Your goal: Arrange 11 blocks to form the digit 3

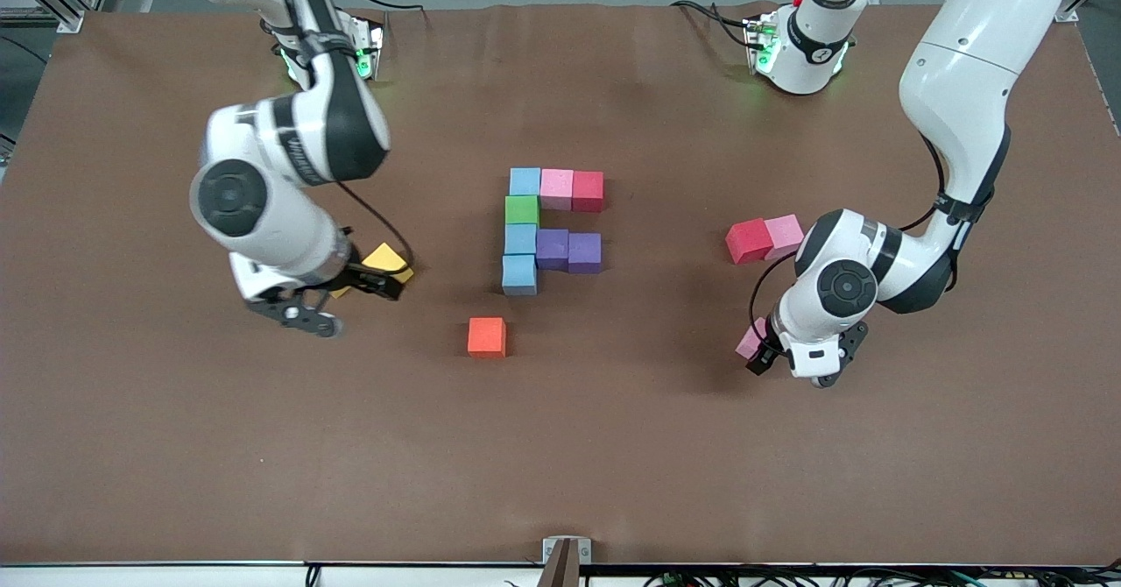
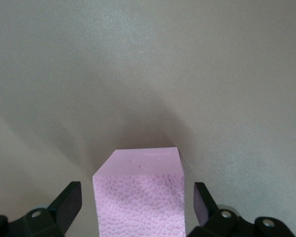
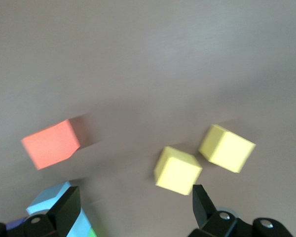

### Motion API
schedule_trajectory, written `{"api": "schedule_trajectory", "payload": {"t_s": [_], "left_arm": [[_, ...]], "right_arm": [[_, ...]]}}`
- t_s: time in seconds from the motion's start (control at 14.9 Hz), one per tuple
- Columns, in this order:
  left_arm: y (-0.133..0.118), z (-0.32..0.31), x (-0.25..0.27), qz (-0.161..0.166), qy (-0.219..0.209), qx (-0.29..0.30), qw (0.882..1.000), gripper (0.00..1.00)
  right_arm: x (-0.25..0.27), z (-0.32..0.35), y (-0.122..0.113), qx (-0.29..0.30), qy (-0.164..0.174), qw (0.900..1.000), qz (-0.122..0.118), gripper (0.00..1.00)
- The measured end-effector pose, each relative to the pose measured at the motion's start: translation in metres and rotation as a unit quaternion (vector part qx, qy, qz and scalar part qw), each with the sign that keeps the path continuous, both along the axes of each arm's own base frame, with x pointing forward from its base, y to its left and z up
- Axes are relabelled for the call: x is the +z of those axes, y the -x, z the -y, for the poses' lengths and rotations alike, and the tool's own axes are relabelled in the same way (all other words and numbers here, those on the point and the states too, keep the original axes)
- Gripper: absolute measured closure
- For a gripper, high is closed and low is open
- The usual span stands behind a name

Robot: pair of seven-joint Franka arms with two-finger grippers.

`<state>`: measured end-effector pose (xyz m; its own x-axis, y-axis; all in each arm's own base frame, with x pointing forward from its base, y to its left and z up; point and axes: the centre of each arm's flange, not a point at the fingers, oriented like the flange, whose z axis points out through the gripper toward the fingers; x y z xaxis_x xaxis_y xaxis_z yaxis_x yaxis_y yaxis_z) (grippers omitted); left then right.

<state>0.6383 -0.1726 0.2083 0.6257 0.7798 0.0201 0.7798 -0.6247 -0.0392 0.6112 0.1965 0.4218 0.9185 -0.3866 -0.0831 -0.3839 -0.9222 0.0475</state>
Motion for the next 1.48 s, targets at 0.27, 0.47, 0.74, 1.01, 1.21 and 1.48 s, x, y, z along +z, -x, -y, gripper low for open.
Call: {"api": "schedule_trajectory", "payload": {"t_s": [0.27, 0.47, 0.74, 1.01, 1.21, 1.48], "left_arm": [[-0.001, -0.004, 0.0, -0.003, 0.006, 0.012, 1.0, 0.0], [-0.003, -0.009, 0.001, -0.004, 0.011, 0.021, 1.0, 0.0], [-0.003, -0.008, 0.001, -0.006, 0.016, 0.027, 0.999, 0.0], [-0.002, -0.006, 0.001, -0.011, 0.026, 0.037, 0.999, 0.0], [-0.002, -0.006, 0.001, -0.011, 0.026, 0.037, 0.999, 0.0], [-0.002, -0.005, 0.001, -0.011, 0.026, 0.037, 0.999, 0.0]], "right_arm": [[0.009, 0.06, -0.011, -0.04, 0.034, 0.999, 0.006, 0.0], [0.005, 0.065, -0.014, -0.1, 0.042, 0.994, 0.013, 0.0], [-0.04, 0.026, -0.022, -0.225, 0.051, 0.973, 0.022, 0.0], [-0.08, -0.04, -0.036, -0.34, 0.055, 0.938, 0.028, 0.0], [-0.104, -0.077, -0.049, -0.419, 0.051, 0.906, 0.036, 0.0], [-0.131, -0.094, -0.068, -0.504, 0.03, 0.862, 0.037, 0.0]]}}
